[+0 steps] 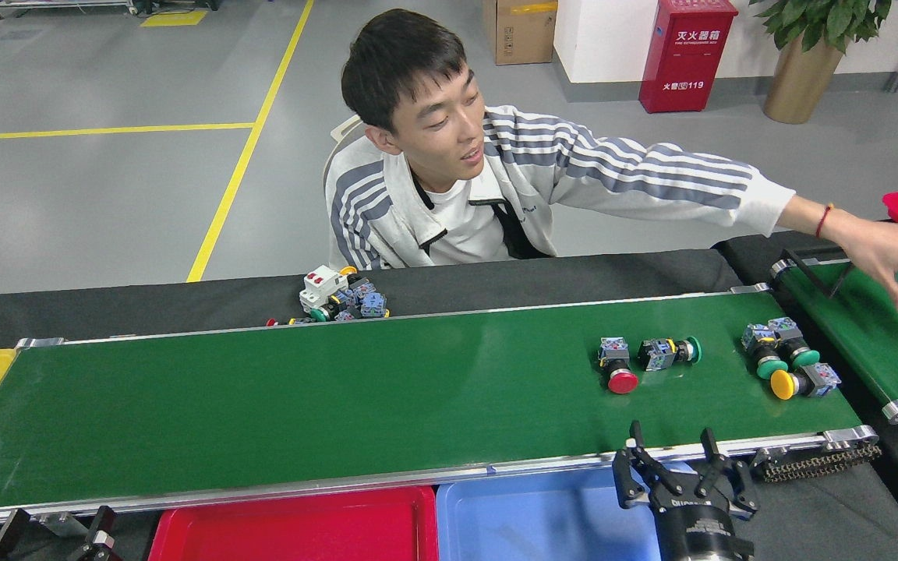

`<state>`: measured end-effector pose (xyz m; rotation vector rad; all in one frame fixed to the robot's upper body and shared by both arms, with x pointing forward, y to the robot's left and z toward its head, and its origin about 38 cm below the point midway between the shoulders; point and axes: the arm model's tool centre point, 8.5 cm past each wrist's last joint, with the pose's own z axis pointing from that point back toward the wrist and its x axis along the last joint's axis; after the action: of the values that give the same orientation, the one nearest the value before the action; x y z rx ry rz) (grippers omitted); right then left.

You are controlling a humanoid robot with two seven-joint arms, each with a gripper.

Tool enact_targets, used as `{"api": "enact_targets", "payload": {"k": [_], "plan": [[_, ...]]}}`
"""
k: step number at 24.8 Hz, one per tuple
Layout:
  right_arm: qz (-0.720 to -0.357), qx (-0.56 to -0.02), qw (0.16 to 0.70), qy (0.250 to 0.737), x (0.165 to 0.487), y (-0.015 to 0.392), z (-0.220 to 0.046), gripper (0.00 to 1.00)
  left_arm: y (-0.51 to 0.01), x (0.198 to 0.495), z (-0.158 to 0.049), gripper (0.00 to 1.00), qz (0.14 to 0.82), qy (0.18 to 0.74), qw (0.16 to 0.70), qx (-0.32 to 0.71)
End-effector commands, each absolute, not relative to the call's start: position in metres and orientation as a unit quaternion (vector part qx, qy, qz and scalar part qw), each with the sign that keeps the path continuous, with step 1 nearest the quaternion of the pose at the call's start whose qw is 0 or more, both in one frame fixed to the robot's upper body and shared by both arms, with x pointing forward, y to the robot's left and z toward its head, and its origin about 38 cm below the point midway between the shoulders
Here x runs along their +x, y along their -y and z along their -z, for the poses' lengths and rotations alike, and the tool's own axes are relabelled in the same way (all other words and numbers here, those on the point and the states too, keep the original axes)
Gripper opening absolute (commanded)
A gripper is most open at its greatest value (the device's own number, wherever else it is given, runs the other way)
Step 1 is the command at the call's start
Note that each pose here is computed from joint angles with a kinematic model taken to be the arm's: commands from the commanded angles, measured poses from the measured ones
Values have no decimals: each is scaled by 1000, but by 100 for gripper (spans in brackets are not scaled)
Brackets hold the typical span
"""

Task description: Pick switch part from conveyor to tray

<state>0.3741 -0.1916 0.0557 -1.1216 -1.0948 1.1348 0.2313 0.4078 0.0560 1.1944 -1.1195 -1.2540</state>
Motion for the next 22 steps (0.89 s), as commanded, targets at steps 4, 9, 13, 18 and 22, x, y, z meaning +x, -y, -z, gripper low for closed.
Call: {"api": "enact_targets", "payload": {"k": [4, 9, 13, 18, 22], "plan": [[-487, -466, 572, 468, 405, 159, -61, 97, -410, 235, -65, 100, 519, 471, 502, 507], [-501, -450, 574, 465, 426, 138, -57, 98, -410, 235, -66, 100, 518, 471, 502, 508], [-512, -436, 578, 462, 444, 122, -54, 98, -410, 236, -67, 100, 517, 472, 500, 509], [-538, -418, 574, 455, 464, 104, -50, 64, -410, 238, -67, 100, 516, 473, 500, 510], [-558, -411, 560, 454, 468, 93, -49, 10, -410, 238, -68, 100, 516, 474, 498, 511]]}}
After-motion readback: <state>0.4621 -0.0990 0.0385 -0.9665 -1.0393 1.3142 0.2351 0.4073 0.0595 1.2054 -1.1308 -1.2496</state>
